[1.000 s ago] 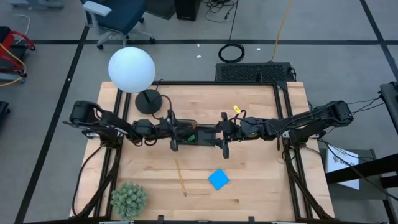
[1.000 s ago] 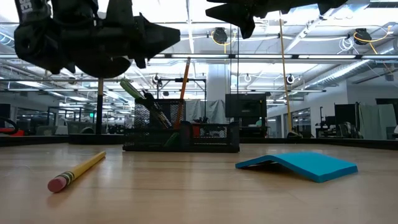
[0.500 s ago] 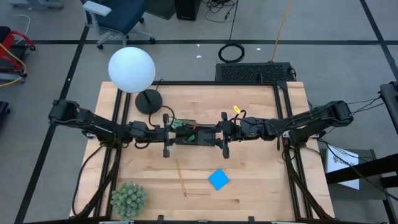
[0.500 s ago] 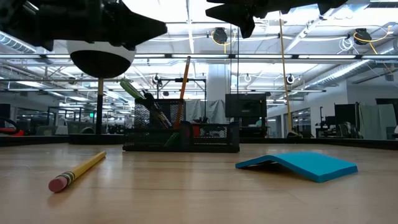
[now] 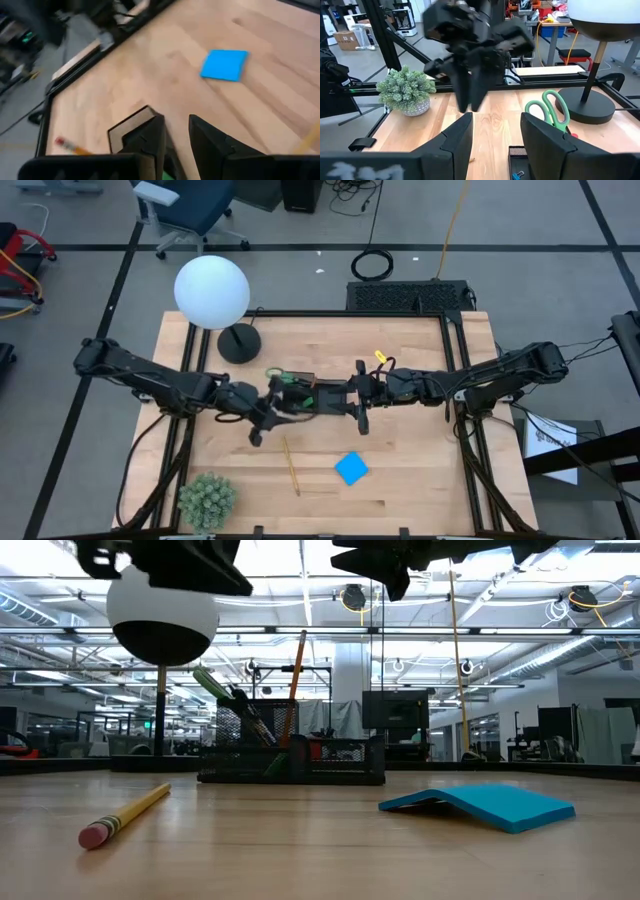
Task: Pick and place office supplies into organizer
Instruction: Put the yellow pencil into the black desk organizer
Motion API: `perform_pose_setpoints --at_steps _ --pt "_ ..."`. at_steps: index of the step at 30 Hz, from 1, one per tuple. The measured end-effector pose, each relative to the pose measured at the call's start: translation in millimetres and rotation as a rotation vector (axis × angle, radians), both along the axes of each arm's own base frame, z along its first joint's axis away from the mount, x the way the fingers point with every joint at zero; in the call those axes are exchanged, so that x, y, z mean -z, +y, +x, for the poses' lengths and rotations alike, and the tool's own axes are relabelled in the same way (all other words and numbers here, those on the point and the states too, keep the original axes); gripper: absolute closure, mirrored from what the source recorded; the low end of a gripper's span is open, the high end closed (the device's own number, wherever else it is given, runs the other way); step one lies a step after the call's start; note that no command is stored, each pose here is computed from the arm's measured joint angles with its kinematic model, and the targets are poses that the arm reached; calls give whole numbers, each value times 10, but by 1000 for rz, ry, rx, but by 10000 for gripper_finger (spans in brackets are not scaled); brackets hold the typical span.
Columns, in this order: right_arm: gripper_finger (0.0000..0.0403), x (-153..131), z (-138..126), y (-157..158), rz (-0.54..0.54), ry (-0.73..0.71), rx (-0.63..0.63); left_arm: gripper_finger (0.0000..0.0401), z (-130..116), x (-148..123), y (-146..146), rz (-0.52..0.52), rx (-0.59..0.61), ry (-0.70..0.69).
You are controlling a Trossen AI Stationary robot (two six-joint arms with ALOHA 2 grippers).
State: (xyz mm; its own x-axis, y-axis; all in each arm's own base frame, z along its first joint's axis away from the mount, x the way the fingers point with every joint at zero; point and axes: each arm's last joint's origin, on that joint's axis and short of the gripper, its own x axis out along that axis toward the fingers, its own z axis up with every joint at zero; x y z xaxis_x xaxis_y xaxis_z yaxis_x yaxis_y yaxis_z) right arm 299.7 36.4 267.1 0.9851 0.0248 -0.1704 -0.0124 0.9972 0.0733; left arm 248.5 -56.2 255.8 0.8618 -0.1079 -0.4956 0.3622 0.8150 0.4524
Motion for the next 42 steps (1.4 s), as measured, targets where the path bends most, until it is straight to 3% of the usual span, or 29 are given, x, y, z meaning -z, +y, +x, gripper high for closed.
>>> perform_pose_setpoints --at_steps 5,14,20,30,36,42 --pt "248 5 -1 0 -1 5 0 313 -30 -94 -115 61 127 29" --pt "248 14 -2 -2 -4 15 1 313 -26 56 -227 29 238 152" --pt "248 13 -2 -5 -10 14 4 313 162 172 -375 74 298 320" --pt "248 29 -5 -5 -13 29 4 313 521 329 -747 184 454 463" --pt "248 35 -6 -6 -14 36 4 313 618 559 -922 205 537 582" --pt "248 35 -6 -6 -13 35 4 313 656 633 -930 211 565 602"
